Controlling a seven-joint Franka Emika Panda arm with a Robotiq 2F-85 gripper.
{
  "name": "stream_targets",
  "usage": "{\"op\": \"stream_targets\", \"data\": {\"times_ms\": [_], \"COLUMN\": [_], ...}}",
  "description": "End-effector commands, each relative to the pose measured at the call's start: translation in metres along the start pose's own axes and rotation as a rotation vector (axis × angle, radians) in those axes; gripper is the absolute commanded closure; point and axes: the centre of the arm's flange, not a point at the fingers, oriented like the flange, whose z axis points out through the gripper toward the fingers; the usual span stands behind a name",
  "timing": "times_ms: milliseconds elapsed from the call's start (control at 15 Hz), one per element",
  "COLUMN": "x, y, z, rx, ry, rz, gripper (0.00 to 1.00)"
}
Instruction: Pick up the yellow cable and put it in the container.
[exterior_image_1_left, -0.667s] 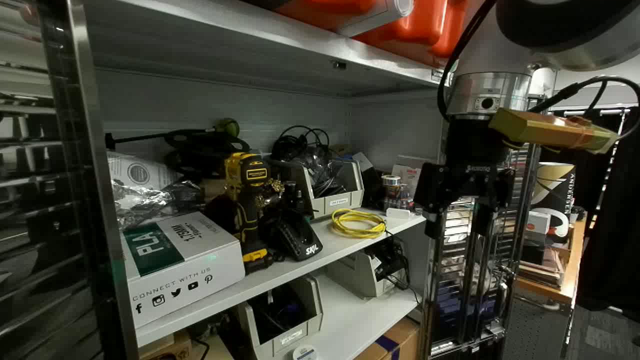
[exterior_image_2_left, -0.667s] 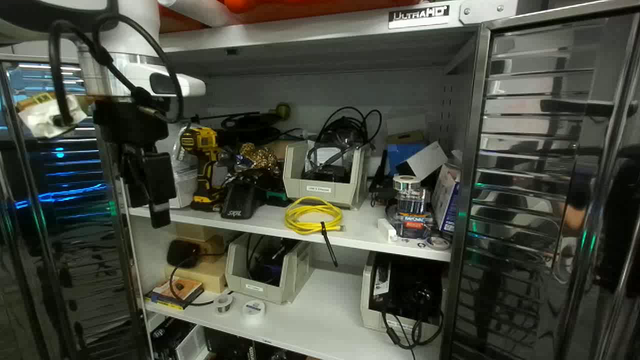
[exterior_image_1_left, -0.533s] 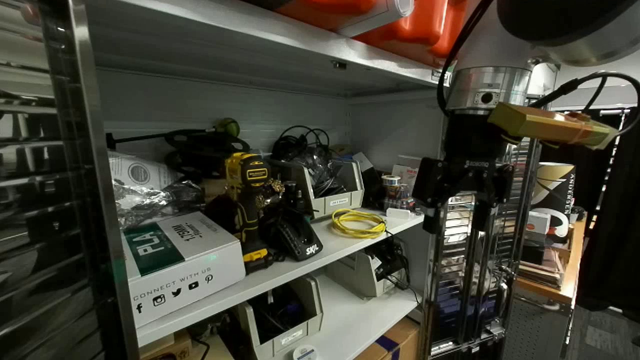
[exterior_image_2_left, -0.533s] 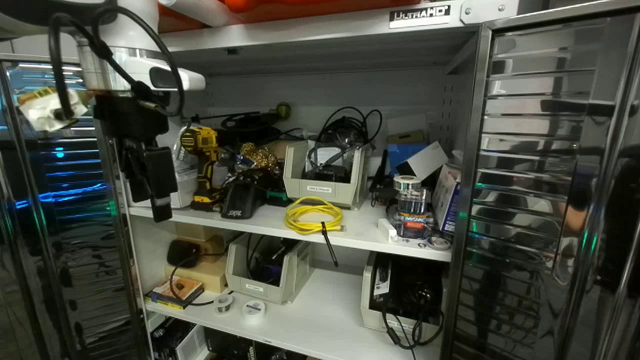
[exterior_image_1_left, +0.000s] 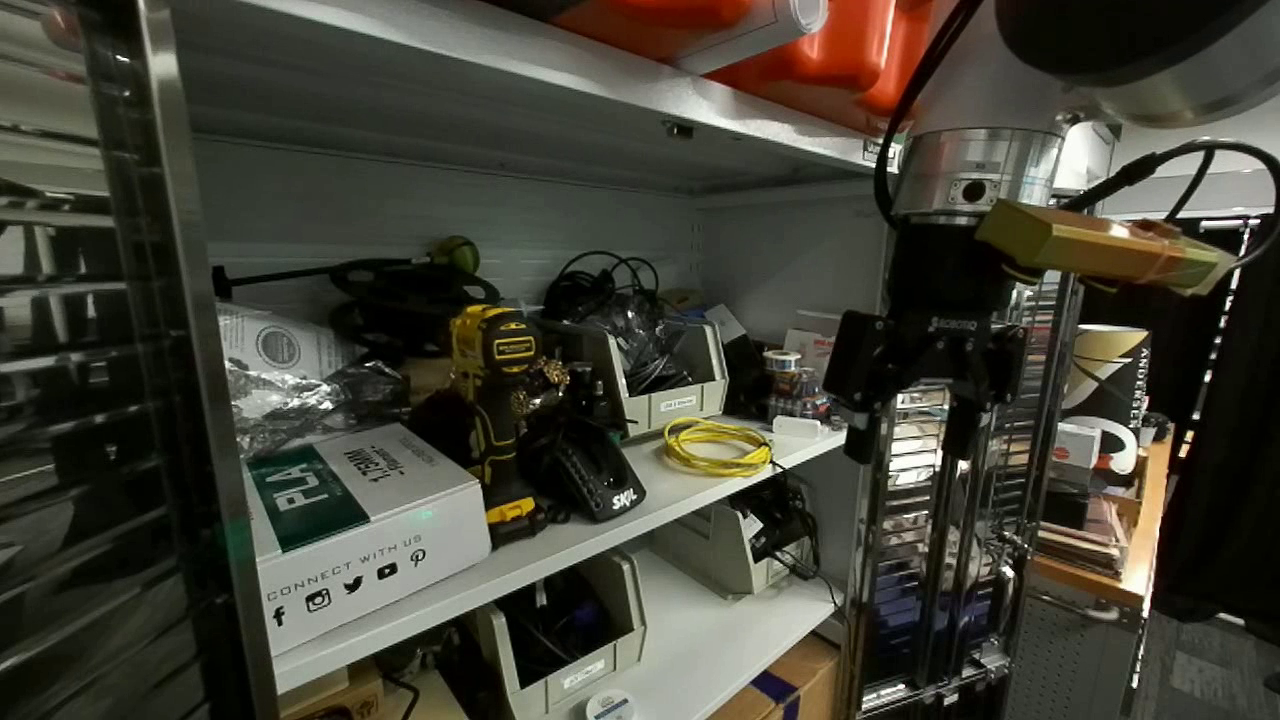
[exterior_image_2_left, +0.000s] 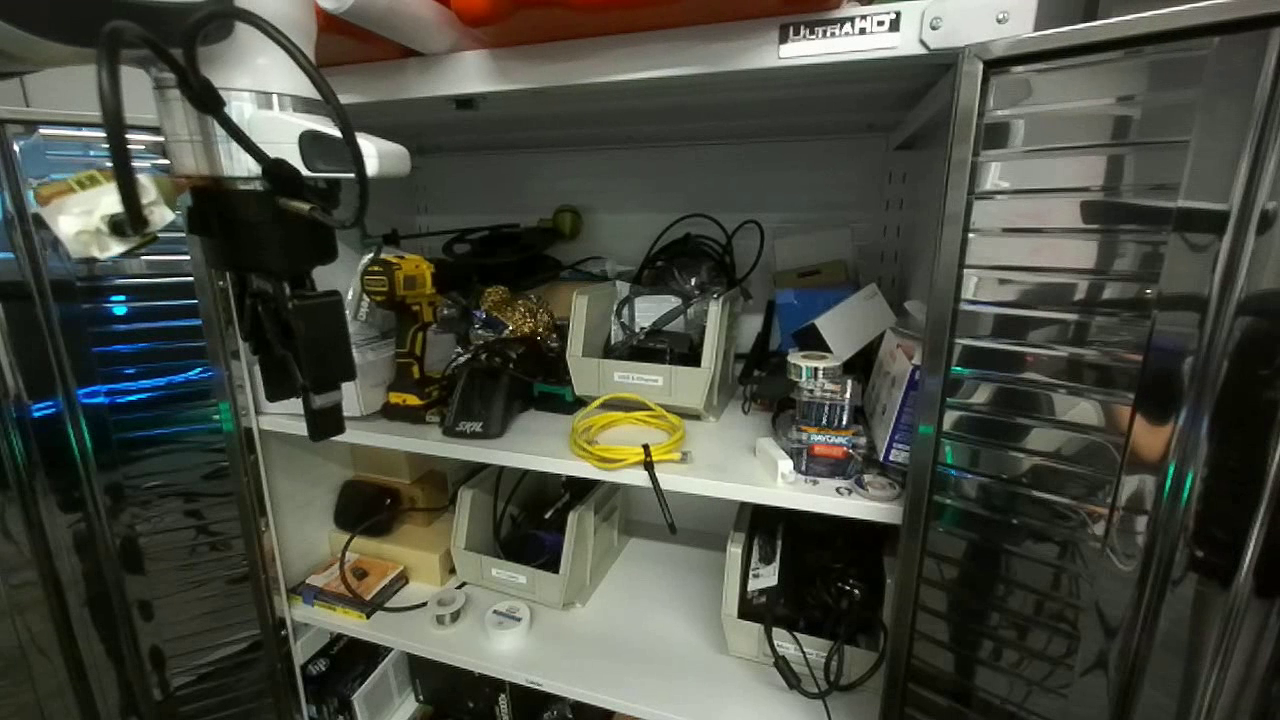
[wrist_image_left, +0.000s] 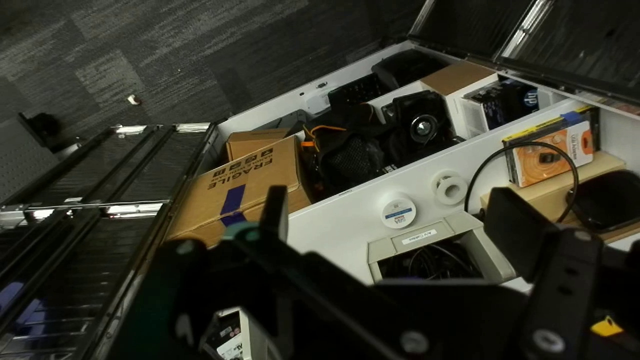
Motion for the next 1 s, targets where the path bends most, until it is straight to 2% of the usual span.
{"op": "stream_targets", "data": {"times_ms": [0, 467, 667, 933], "x": [0.029, 0.102, 0.132, 0.171], "y": [-0.004, -0.001, 0.002, 0.013], "z": [0.006, 0.060, 0.079, 0.085], "rx": [0.003, 0.016, 0.039, 0.069], "ry": [0.029, 0.097, 0.140, 0.201], "rz": [0.016, 0.081, 0.173, 0.327], "gripper": [0.00, 0.00, 0.00, 0.00]}}
